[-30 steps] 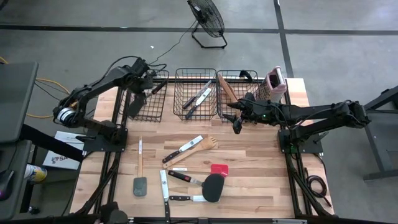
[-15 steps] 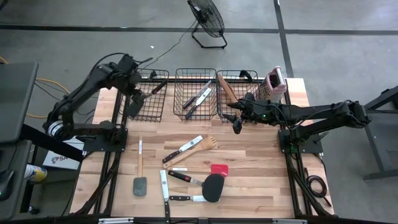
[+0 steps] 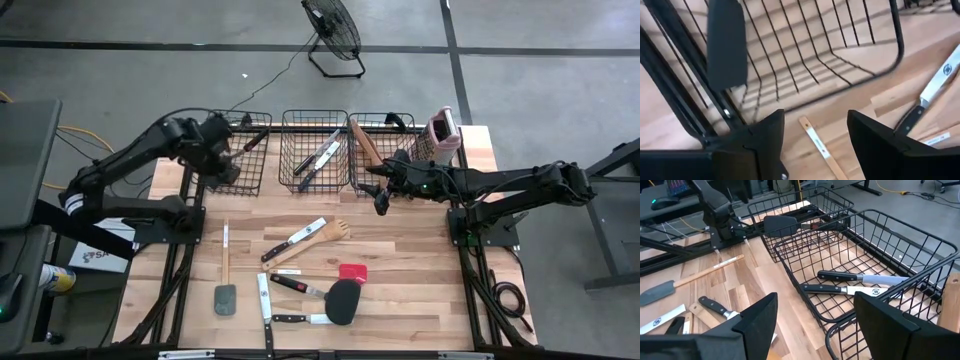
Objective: Pick & Place Kitchen Items
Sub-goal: Put the gray spatula into the left black wire basket
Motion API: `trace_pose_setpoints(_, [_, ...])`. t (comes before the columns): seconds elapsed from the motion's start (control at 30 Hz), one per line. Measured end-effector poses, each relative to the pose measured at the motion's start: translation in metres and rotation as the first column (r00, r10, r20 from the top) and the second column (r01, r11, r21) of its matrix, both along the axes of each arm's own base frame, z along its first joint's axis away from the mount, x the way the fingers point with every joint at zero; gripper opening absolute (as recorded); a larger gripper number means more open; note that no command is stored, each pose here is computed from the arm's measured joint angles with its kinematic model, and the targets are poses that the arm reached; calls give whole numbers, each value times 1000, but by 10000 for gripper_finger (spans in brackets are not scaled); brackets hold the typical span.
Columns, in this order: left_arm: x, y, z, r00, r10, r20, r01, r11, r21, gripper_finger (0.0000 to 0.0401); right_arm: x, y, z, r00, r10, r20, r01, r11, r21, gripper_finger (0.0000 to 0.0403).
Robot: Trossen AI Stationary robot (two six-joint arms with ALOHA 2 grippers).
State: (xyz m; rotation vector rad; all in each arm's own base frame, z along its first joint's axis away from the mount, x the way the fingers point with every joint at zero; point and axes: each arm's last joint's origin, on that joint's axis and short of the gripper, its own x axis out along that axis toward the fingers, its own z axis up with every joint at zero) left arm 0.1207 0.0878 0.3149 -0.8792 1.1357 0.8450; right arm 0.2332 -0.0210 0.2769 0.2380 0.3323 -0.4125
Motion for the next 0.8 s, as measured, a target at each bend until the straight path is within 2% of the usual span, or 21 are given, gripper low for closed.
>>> trace_pose_setpoints(0.2, [16,-32,-1,1000,-2,-23,2,1000,-4,213,0,1,-2,999,35,-17,-35,999,14,254])
trace_pose_setpoints(0.43, [27,-77,-3,1000,-10,-8,10,1000,25,213,-2,6,-8,984,148,-102,-150,989,-6,254])
trace_pose_setpoints(0.6, [25,-102,-21,999,20,-42,-18,999,40,213,-4,13,-19,965,209,-156,-218,975,-41,254])
trace_pose_setpoints(0.8, [23,-125,-55,997,47,-57,-46,999,8,213,-8,22,-38,937,307,-169,-314,949,-14,254])
